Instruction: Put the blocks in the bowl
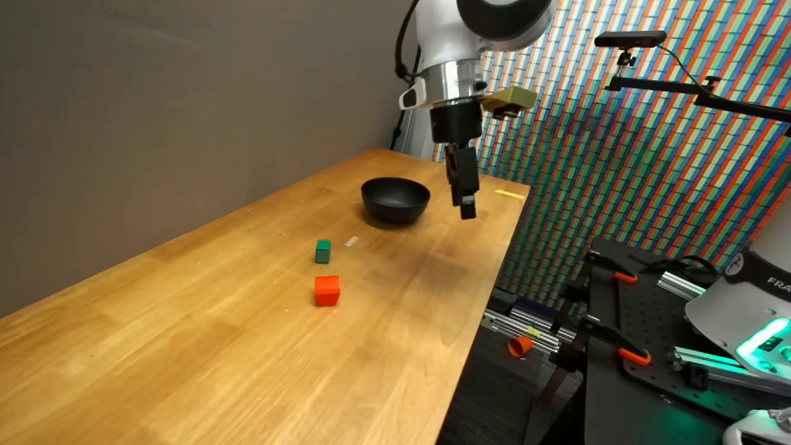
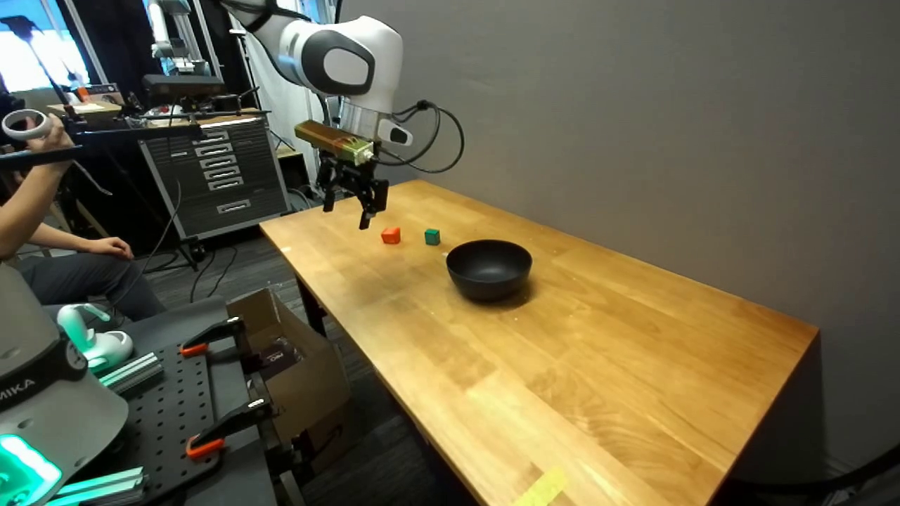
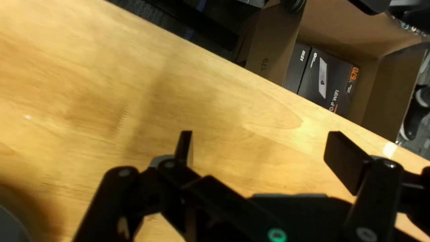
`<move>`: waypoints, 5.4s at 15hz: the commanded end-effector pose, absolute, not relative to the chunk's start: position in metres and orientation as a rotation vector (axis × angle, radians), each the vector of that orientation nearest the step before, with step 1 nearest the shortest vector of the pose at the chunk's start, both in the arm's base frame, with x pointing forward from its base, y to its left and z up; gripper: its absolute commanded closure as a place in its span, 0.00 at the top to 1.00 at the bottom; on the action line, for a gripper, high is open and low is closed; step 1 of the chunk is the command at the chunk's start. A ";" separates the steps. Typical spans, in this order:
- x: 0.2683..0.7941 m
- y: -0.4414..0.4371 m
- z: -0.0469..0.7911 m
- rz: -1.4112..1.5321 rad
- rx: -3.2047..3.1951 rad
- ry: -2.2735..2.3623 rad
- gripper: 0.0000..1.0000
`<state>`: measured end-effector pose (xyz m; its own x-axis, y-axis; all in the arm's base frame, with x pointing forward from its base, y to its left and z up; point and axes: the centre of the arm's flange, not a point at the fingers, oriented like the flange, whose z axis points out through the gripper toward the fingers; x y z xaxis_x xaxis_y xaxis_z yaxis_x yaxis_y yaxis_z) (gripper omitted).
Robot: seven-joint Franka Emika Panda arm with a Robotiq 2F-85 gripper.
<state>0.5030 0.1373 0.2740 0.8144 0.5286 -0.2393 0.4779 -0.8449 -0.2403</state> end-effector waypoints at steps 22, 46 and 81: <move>0.652 0.237 0.158 0.115 -2.846 -1.254 1.00; 0.694 0.247 0.142 0.070 -3.150 -0.963 0.35; 0.652 0.011 0.261 0.013 -3.358 -0.108 0.69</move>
